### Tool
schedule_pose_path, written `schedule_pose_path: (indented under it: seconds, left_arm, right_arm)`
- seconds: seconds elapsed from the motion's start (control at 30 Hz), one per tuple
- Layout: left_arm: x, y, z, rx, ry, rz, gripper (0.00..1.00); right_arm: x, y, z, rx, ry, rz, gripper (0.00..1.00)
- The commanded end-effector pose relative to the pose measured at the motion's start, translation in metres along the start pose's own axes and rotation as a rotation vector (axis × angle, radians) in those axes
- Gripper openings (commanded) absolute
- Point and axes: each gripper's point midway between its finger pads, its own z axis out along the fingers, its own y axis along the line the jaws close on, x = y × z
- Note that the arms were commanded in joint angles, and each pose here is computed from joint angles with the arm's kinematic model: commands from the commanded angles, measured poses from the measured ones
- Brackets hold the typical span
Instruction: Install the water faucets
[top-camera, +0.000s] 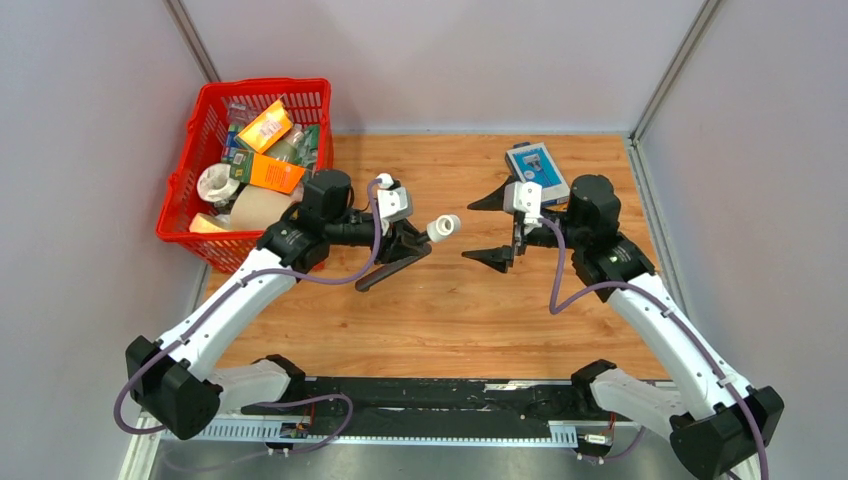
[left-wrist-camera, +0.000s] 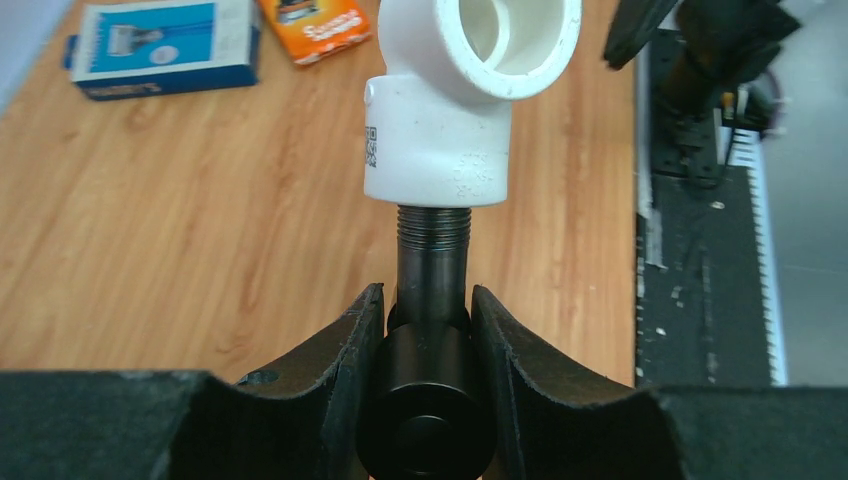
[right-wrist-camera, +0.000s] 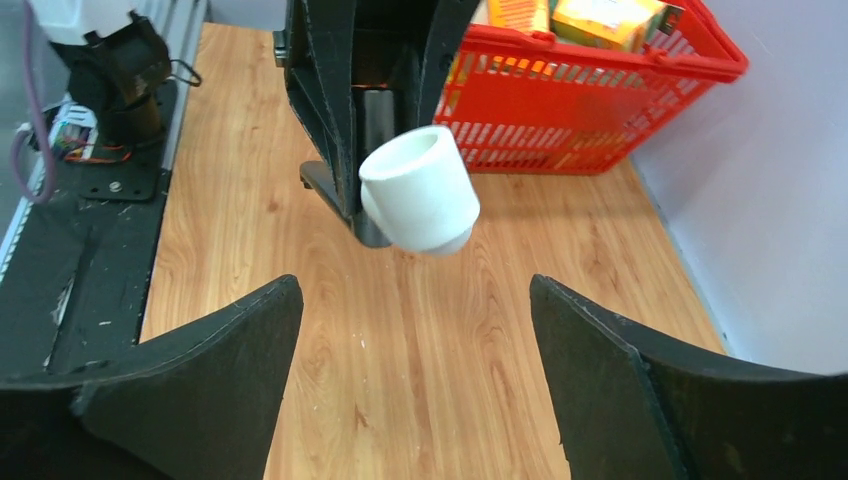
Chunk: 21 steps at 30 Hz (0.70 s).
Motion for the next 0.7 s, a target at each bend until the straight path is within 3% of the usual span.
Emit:
schedule_pose_path:
  seconds: [0.0,0.5,0.67]
  left_arm:
    - [-0.037,-0.032,-0.01,0.185,-0.074,0.02,0.0]
    - [-0.038,-0.034,-0.012,0.176,-0.08,0.041,0.0]
    - [-0.04,-0.035,-0.014,0.168,-0.083,0.053,0.0]
  right_arm:
    - [-0.026,0.021,0.009,-0.159,-0.052,-0.157,0.88]
    - [-0.024,0.031,0.04,-0.286,-0.032,-0.086,0.75]
    - [-0.02,0.029,0.044,-0.3,-0.017,-0.056,0.61]
